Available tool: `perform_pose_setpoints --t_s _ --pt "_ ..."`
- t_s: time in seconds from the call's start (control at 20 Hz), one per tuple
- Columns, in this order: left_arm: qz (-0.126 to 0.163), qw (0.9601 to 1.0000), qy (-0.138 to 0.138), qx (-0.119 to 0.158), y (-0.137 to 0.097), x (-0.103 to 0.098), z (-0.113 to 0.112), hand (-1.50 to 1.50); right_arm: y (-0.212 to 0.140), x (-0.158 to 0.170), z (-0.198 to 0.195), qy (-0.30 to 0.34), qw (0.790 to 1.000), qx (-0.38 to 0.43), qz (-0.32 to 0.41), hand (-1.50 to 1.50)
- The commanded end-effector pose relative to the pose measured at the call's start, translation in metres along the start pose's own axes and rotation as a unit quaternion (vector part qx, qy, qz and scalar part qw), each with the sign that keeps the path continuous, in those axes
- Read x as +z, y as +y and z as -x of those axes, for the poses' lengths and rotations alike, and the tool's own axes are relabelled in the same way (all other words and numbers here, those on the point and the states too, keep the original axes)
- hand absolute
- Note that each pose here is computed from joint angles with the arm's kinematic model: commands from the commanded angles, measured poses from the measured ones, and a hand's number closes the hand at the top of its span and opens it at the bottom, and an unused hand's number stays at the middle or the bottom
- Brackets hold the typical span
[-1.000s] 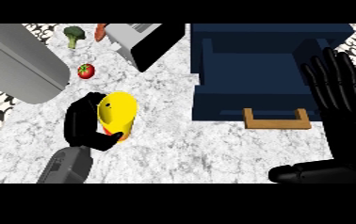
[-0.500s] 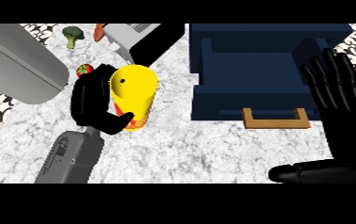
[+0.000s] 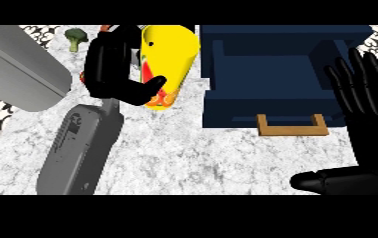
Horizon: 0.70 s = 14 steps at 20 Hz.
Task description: Pick up the cup, place it into the drawer and close the drawer
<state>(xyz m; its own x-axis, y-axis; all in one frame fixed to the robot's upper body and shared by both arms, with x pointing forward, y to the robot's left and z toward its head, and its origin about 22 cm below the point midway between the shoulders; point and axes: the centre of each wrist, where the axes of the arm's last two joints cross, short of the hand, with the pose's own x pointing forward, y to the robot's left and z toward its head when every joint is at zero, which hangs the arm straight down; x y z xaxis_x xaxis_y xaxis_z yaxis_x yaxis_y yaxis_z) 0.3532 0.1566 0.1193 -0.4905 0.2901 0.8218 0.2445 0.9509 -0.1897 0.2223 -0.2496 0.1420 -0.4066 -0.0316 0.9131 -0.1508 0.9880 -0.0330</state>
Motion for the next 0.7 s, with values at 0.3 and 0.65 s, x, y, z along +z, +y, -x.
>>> perform_pose_setpoints --t_s 0.3,0.65 --pt "0.022 0.9990 0.015 -0.036 -0.060 -0.065 -0.005 1.50 0.011 0.014 0.004 0.004 1.000 -0.004 -0.006 -1.50" --pt "0.033 0.9971 0.034 -0.060 -0.076 -0.089 0.002 1.50 -0.016 0.003 -0.001 -0.004 1.000 -0.001 0.005 -1.50"
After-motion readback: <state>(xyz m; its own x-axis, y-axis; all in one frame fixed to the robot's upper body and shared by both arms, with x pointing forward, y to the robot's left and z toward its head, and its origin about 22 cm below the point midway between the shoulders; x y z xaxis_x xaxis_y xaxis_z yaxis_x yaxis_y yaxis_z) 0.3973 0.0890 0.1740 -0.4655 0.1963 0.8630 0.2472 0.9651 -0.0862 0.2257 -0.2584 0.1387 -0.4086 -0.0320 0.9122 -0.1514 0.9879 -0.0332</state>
